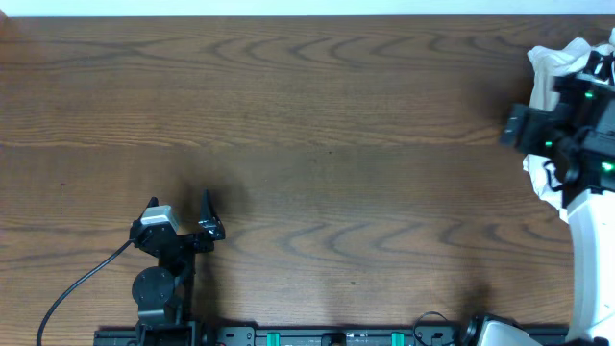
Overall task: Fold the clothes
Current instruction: 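Reach the right gripper toward the crumpled white T-shirt at right, then grasp the white T-shirt with the right gripper and drag it leftward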
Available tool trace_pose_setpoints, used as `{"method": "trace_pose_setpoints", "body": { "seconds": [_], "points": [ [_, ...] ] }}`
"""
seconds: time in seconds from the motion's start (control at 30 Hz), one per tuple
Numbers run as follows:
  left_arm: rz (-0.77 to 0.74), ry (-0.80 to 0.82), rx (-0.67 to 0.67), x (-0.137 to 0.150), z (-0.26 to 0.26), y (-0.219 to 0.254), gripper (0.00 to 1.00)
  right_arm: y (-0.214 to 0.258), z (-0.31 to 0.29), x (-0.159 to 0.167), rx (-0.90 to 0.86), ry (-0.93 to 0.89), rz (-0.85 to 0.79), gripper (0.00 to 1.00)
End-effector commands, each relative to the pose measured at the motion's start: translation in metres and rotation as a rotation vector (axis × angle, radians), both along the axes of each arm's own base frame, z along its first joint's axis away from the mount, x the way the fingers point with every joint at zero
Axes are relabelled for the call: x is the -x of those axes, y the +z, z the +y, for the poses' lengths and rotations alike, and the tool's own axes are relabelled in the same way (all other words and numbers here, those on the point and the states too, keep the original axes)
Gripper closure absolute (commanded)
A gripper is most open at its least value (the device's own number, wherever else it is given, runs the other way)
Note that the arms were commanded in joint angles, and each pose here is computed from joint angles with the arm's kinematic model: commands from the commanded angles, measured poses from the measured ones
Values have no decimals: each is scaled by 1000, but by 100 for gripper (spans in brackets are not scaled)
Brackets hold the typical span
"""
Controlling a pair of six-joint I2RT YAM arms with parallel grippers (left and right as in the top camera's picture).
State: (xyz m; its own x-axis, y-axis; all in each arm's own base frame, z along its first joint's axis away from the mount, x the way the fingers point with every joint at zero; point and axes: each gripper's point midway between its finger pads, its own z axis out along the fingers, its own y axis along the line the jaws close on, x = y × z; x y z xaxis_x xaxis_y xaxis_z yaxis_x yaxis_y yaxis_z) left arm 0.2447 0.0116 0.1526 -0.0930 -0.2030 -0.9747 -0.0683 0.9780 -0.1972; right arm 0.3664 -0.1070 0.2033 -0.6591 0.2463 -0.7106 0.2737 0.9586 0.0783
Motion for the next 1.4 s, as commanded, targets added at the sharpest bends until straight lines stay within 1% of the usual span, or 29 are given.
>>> {"method": "trace_pose_setpoints", "body": {
  "seconds": [0.0, 0.13, 0.27, 0.37, 0.43, 0.5, 0.6, 0.77, 1.03, 1.1, 1.23, 1.37],
  "points": [
    [47, 16, -8, 1, 3, -15, 2, 3, -65, 19, 32, -292, 8, 1],
    [47, 16, -8, 1, 3, -15, 2, 2, -92, 34, -28, -359, -10, 1],
    [47, 16, -8, 1, 3, -15, 2, 1, -113, 47, -34, -425, -13, 1],
    [47, 16, -8, 1, 3, -15, 2, -4, -117, 53, -66, -473, -2, 1],
    [47, 16, -8, 1, 3, -15, 2, -11, -125, 63, -72, -558, 27, 1],
    [47, 16, -8, 1, 3, -15, 2, -21, -140, 80, -58, -705, 64, 1],
    [47, 16, -8, 1, 3, -15, 2, -33, -154, 95, -45, -803, 114, 1],
    [47, 16, -8, 1, 3, -15, 2, -56, -163, 97, -95, -818, 157, 1],
    [47, 16, -8, 1, 3, -15, 2, -69, -177, 108, -118, -862, 182, 1],
    [47, 16, -8, 1, 3, -15, 2, -72, -178, 106, -125, -843, 187, 2],
    [47, 16, -8, 1, 3, -15, 2, -87, -177, 91, -147, -741, 198, 5],
    [47, 16, -8, 1, 3, -15, 2, -106, -177, 86, -174, -727, 230, 1]
  ]
}}
